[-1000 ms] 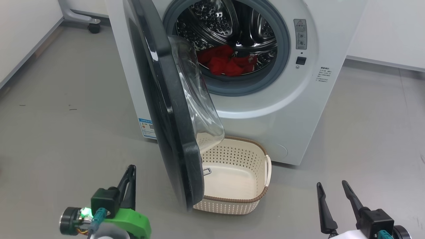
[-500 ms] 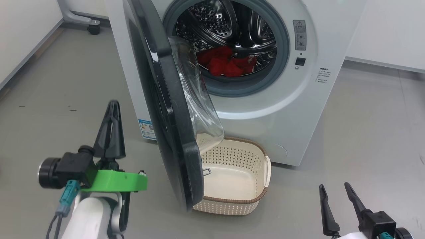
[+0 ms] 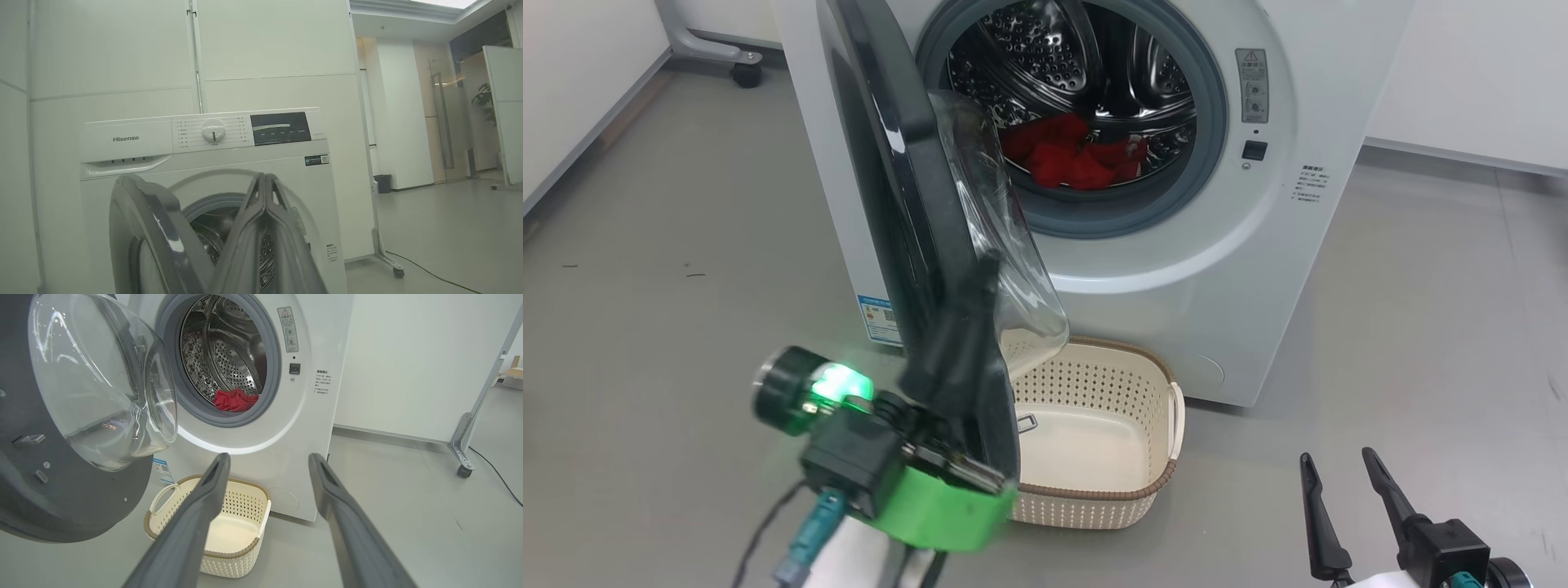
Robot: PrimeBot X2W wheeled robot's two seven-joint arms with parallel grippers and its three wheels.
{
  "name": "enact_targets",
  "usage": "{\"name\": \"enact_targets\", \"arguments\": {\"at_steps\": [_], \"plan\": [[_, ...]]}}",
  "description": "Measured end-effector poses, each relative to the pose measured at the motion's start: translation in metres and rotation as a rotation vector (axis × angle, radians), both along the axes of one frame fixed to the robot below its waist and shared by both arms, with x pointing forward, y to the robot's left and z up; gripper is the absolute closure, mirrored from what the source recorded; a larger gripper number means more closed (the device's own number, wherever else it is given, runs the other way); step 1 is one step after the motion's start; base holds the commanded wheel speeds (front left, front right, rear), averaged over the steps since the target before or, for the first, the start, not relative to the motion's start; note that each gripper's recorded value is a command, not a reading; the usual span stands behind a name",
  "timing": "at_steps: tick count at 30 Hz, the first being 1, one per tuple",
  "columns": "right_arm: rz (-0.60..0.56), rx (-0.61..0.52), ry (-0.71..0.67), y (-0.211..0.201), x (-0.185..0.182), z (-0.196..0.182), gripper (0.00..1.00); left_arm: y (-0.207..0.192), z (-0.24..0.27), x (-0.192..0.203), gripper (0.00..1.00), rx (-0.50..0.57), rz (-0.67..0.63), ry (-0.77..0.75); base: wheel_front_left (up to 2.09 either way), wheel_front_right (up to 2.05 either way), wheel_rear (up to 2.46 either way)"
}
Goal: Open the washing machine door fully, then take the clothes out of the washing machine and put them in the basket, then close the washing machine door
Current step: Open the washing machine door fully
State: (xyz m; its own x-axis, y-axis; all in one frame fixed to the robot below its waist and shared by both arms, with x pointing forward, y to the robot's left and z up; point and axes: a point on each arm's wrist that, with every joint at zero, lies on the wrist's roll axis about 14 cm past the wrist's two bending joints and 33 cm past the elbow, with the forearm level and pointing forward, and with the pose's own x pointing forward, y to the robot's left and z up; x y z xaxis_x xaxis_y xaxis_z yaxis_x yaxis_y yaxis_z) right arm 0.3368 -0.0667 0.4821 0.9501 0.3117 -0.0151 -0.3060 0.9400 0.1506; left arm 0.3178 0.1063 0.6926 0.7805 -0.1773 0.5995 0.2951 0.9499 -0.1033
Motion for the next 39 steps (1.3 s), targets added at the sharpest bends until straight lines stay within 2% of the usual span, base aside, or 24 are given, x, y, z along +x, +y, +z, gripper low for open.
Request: {"name": "enact_targets", "arguments": {"at_steps": [6, 14, 23, 29, 39], "plan": [[0.0, 0.002, 0.003, 0.0, -0.001, -0.001, 0.0, -0.047, -0.029, -0.007, 1.0, 0.024, -0.174, 0.103, 0.0, 0.0, 0.0], [-0.015, 0.006, 0.016, -0.004, 0.0, -0.005, 0.0, -0.092, -0.094, -0.015, 1.0, 0.064, -0.337, 0.366, 0.0, 0.0, 0.0], [-0.023, -0.002, 0.022, -0.008, 0.001, -0.008, 0.0, -0.084, -0.151, -0.005, 1.0, 0.108, -0.282, 0.59, 0.0, 0.0, 0.0], [-0.024, -0.004, 0.022, -0.009, 0.001, -0.008, 0.0, -0.065, -0.163, 0.004, 1.0, 0.093, -0.195, 0.644, 0.0, 0.0, 0.0], [-0.022, -0.001, 0.025, -0.009, 0.0, -0.009, 0.0, -0.055, -0.171, 0.009, 1.0, 0.099, -0.142, 0.671, 0.0, 0.0, 0.0]]}}
